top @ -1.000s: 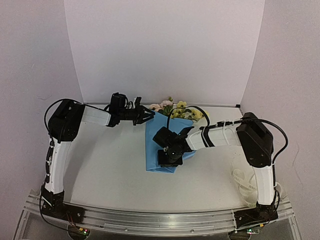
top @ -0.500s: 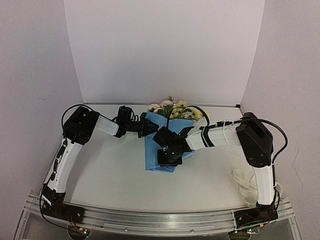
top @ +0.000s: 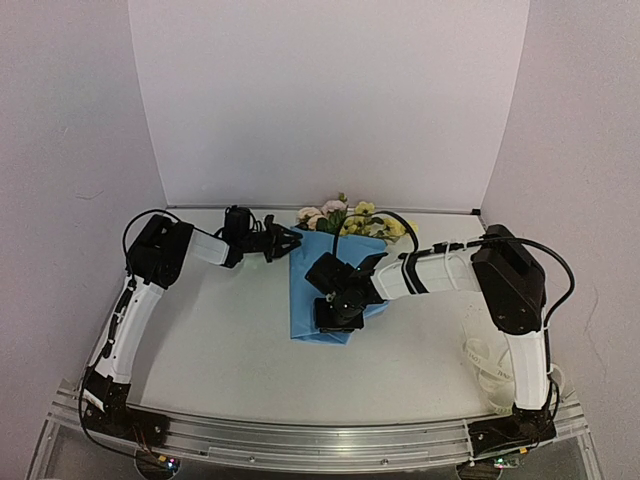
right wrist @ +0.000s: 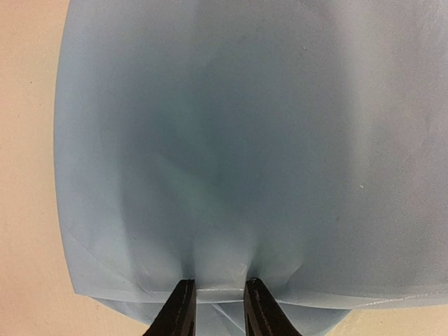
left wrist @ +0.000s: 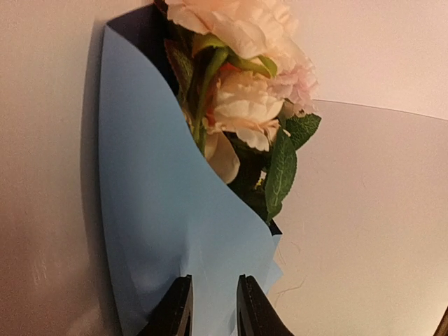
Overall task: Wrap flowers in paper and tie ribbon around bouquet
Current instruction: Press the fold line on the folded wrapping paper.
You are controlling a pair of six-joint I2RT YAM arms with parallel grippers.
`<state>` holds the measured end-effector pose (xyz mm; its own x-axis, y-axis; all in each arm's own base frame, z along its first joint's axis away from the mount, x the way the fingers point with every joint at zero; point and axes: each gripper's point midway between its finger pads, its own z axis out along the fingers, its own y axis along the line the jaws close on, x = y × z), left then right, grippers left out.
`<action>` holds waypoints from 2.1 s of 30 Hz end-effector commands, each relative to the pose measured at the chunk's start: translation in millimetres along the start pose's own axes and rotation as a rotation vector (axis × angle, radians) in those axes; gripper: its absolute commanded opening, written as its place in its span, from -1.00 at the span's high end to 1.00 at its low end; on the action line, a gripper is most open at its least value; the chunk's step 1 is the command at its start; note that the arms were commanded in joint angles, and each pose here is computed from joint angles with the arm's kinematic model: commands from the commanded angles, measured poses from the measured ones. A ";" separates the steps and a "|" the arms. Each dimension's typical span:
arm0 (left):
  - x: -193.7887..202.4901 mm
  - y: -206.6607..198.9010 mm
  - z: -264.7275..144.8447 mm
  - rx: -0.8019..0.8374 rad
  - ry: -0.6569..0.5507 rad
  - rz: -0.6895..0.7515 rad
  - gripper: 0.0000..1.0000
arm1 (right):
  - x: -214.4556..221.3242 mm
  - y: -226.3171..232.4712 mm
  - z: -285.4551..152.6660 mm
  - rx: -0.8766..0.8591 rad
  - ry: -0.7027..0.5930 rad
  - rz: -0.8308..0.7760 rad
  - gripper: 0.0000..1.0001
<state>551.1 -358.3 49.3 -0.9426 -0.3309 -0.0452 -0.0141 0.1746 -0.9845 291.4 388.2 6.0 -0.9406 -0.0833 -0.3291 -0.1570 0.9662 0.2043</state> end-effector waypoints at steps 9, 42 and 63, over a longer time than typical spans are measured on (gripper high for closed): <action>-18.1 42.3 6.4 -0.294 -0.046 0.016 0.55 | 70.1 -54.2 49.4 0.169 0.229 -0.026 0.48; 58.6 -25.5 -9.4 -0.298 0.074 0.228 0.50 | 72.1 -51.6 51.7 0.160 0.241 -0.009 0.49; 121.6 -56.2 -42.1 -0.315 0.102 0.251 0.37 | 74.0 -50.2 52.1 0.152 0.251 -0.001 0.49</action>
<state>454.2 -355.8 107.0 -0.9402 -0.2105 -0.2680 0.1275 0.5121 -0.8494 294.5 395.7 6.0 -0.9415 -0.0785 -0.3278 -0.1576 0.9622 0.2223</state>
